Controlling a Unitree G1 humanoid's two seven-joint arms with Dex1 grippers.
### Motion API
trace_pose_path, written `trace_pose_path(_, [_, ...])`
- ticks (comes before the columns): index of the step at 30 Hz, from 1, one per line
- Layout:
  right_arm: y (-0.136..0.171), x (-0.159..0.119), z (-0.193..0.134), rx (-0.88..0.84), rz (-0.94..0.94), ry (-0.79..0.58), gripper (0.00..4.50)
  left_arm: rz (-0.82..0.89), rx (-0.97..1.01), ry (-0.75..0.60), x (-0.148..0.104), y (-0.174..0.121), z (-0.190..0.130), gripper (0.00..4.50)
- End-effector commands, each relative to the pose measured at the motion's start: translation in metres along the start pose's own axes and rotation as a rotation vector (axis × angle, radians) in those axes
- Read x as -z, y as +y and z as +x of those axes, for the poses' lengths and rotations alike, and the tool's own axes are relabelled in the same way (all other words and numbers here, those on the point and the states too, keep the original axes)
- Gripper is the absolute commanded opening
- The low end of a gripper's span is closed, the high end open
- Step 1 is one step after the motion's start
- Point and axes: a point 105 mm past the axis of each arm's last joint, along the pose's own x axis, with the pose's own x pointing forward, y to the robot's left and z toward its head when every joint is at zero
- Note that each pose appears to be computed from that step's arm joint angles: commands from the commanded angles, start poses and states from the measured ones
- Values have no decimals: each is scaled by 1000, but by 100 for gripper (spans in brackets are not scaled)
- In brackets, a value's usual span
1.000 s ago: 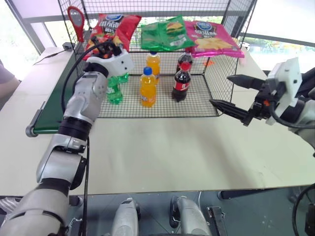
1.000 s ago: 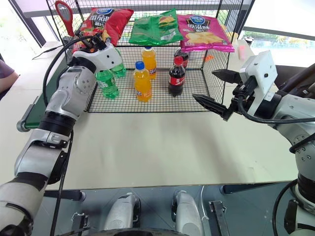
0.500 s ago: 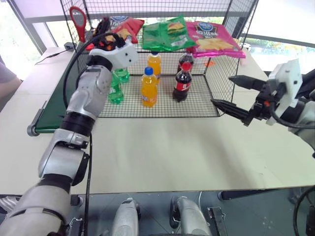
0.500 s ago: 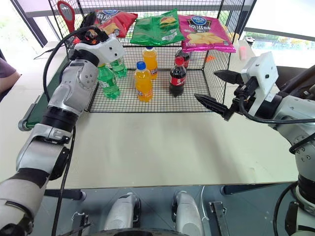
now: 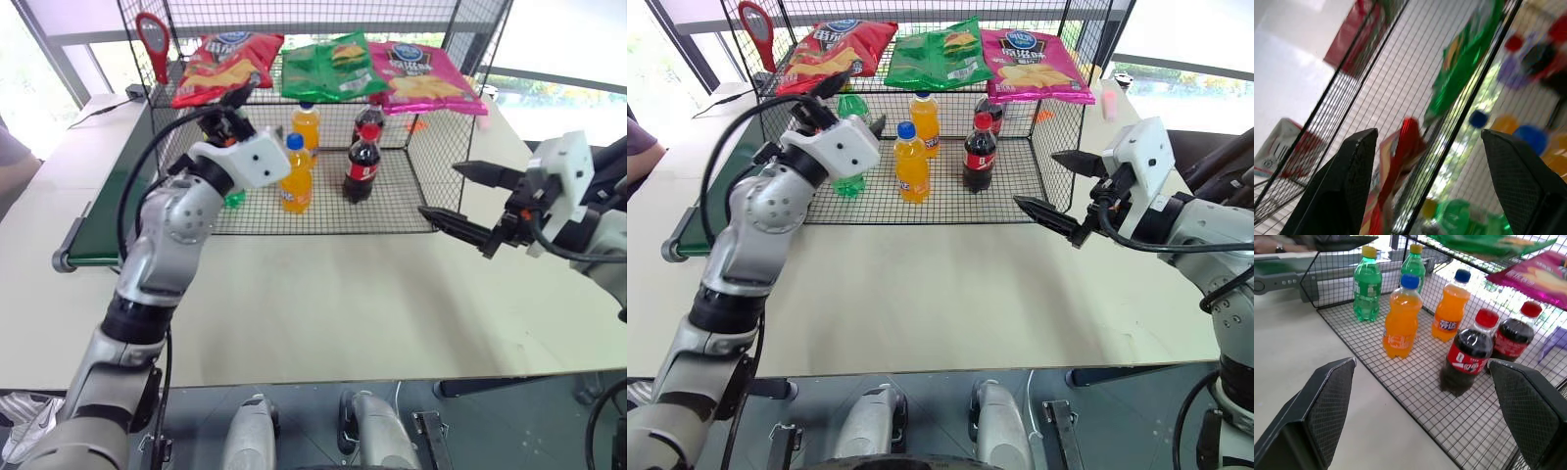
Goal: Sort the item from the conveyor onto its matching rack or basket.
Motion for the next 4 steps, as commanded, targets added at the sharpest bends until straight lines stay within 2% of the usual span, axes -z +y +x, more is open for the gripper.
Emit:
trace_pose_path(1, [0,-7,-2,2,-25,-22,450,-337,102,-8,-11,1,-22,355])
trace_pose_path(4, [3,1,2,-13,9,-17,450,-578,107,88,11,4,-48,355])
